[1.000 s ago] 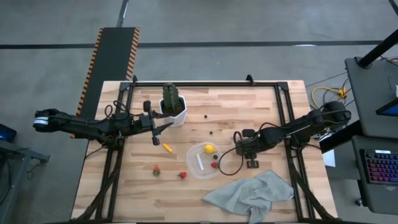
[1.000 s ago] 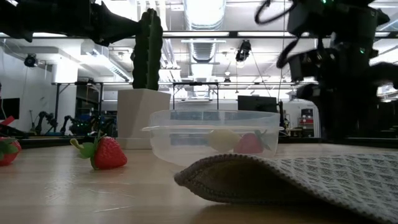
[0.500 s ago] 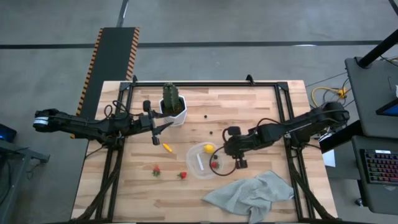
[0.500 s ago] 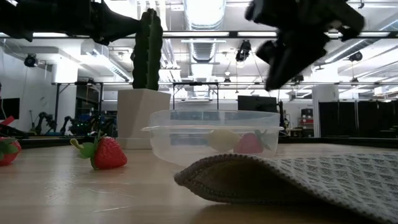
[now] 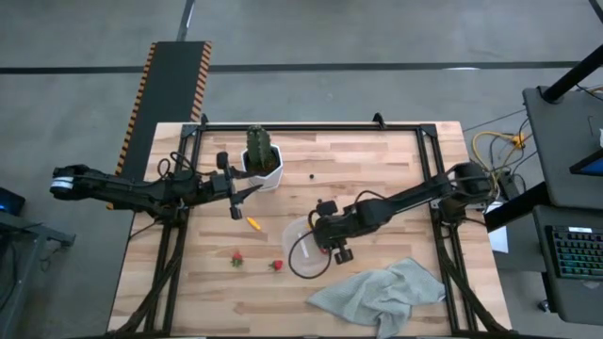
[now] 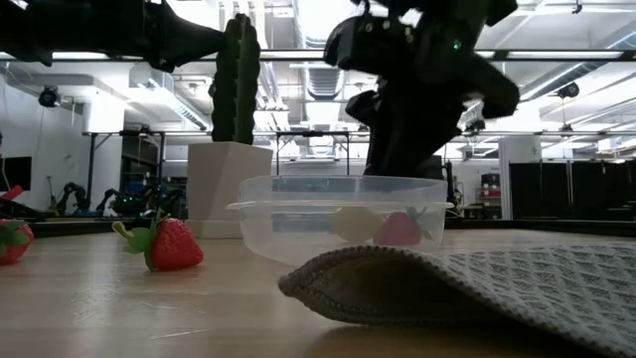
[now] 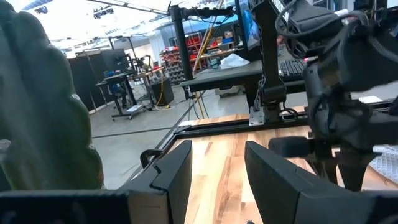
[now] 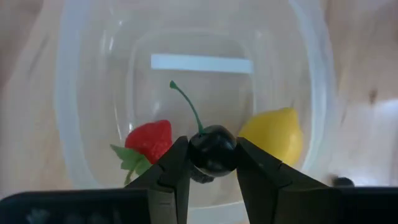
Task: Pick and placing Produce into tupperware
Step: Put the black cherry into the transparent container, then put the bottom blueberry into the transparent container
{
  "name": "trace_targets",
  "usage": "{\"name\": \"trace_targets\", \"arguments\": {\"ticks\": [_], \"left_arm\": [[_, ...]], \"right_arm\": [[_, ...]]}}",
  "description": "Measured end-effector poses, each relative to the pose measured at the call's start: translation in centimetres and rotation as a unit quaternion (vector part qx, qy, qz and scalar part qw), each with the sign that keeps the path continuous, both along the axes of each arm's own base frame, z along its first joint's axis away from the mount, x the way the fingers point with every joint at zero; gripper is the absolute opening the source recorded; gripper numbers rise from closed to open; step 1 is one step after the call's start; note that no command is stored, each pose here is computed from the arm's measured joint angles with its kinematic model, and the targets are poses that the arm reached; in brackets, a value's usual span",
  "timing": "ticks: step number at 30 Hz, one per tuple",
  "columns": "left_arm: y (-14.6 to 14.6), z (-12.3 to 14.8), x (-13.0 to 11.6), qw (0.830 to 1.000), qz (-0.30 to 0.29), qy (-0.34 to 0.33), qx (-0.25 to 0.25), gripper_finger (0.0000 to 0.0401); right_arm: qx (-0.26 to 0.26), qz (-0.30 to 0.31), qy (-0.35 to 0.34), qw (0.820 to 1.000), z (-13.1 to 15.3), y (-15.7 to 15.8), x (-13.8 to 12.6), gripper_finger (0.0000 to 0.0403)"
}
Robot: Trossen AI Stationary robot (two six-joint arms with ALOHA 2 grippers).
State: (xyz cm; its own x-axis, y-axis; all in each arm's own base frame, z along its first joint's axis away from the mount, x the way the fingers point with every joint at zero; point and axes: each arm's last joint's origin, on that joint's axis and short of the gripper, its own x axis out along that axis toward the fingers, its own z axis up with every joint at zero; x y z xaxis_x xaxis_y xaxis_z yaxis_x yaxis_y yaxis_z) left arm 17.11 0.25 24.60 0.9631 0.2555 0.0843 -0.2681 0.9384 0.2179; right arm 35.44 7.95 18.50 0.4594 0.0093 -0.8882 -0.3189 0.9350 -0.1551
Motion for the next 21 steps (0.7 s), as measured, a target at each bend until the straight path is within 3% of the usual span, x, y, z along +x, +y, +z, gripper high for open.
{"name": "trace_targets", "arguments": {"ticks": [9, 16, 21], "left_arm": [[0.00, -0.01, 0.02, 1.000, 0.000, 0.000, 0.000, 0.0135], [0.00, -0.04, 0.03, 1.000, 0.000, 0.002, 0.000, 0.0135], [0.00, -0.02, 0.01, 1.000, 0.000, 0.001, 0.000, 0.0135]], "right_arm": [[0.010, -0.001, -0.001, 1.000, -0.27, -0.27, 0.51, 0.0096], [0.017, -0.012, -0.002, 1.000, -0.26, -0.40, 0.56, 0.0160], [0.018, -0.015, -0.001, 1.000, -0.22, -0.41, 0.52, 0.0176]]}}
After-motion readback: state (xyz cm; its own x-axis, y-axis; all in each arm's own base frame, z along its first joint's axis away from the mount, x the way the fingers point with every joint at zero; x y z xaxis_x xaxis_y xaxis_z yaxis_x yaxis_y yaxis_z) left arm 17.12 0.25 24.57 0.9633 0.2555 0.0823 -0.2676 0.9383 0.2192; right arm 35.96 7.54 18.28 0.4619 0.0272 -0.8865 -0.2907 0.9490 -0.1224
